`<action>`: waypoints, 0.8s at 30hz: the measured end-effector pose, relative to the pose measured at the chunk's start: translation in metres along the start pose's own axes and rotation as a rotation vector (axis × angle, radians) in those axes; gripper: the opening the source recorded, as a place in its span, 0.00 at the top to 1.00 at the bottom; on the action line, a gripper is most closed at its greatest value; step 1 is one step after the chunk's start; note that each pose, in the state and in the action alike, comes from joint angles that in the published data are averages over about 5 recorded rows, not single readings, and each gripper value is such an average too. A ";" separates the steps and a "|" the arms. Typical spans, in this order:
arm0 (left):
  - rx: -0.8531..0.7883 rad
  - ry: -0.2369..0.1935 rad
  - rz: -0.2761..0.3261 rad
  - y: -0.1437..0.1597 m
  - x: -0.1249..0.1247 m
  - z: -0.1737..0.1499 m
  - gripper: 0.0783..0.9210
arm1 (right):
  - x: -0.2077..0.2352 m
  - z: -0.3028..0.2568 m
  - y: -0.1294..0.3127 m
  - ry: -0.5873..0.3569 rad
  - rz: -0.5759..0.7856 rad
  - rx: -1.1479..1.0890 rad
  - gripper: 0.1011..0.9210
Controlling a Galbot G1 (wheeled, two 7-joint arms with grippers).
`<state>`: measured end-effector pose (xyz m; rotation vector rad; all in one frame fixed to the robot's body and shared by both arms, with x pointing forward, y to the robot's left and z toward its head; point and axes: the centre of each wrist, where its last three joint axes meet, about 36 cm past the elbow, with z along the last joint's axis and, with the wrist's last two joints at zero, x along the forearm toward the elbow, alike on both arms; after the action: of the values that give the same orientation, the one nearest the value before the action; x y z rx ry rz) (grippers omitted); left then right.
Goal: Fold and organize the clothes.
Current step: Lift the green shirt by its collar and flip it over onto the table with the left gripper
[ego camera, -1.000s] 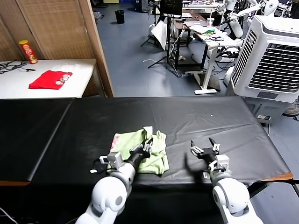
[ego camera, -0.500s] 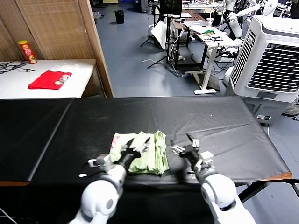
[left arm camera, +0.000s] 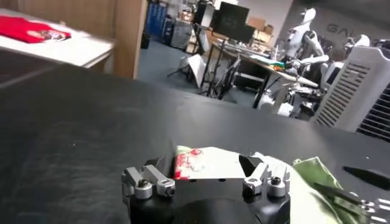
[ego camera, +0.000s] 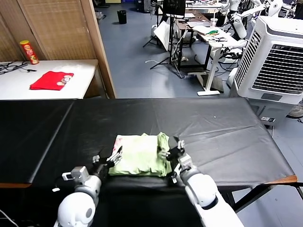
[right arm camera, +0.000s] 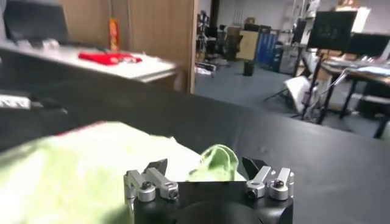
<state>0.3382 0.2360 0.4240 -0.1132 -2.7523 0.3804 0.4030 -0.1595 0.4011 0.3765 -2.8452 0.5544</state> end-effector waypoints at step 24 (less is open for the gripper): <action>0.347 0.072 0.095 0.028 -0.026 0.022 0.38 | 0.037 -0.005 0.001 -0.093 0.042 -0.081 0.15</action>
<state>0.3554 0.2544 0.3879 -0.1641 -2.5714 0.8529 0.3686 -0.1645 0.4150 0.3379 -2.9596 0.4383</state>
